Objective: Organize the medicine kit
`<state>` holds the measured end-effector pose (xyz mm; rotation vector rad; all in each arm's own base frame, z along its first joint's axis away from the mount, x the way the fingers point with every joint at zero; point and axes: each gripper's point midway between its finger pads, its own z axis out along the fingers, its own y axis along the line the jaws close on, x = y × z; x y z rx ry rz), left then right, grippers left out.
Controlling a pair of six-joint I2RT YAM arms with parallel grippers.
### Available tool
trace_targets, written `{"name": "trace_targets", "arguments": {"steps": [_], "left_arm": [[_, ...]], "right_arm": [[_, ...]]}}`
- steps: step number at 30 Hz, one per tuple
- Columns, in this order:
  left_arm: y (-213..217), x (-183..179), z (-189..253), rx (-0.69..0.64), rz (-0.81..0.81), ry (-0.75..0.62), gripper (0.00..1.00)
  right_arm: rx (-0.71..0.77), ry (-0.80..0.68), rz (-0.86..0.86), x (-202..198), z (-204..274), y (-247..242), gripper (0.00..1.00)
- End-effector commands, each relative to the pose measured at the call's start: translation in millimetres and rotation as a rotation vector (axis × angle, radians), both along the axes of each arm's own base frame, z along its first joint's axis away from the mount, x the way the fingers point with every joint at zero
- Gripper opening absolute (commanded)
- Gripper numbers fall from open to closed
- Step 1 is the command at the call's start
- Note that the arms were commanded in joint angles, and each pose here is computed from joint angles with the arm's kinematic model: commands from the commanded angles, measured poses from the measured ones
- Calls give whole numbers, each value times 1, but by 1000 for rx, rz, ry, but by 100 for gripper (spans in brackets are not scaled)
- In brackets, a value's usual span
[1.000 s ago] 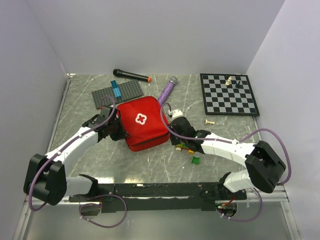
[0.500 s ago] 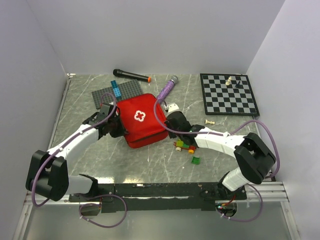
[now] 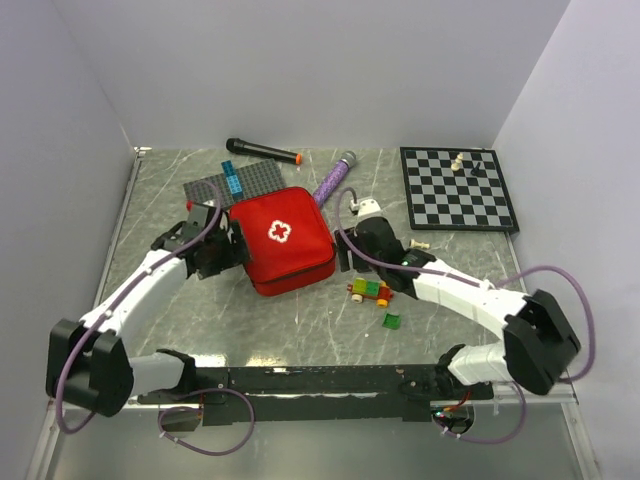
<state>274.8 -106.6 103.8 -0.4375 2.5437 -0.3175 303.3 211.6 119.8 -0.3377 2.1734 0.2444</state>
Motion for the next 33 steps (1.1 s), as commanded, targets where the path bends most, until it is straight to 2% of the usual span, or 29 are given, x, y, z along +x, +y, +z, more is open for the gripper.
{"name": "trace_targets", "arguments": {"steps": [1,2,5,11,18,22,24,28,33], "left_arm": [[10,16,75,-16,66,-211,99],[14,19,88,-29,100,-261,97],[34,23,123,-56,232,-408,96],[69,26,145,-140,386,-541,96],[68,40,121,-248,346,-465,96],[73,41,104,-224,343,-403,96],[78,39,99,-191,342,-393,96],[84,32,95,-158,354,-416,96],[81,29,95,-180,348,-437,96]], "right_arm": [[62,-36,-39,-12,35,-12,83],[74,-46,-55,-15,41,-17,84],[126,-68,-81,-27,53,-27,86],[169,-76,-116,-52,59,-50,86],[211,-86,-152,-66,56,-64,87],[249,-103,-157,-70,63,-66,89],[271,-121,-135,-70,73,-62,100],[286,-130,-171,-70,86,-68,100],[214,-114,-199,-73,83,-81,100]]}}
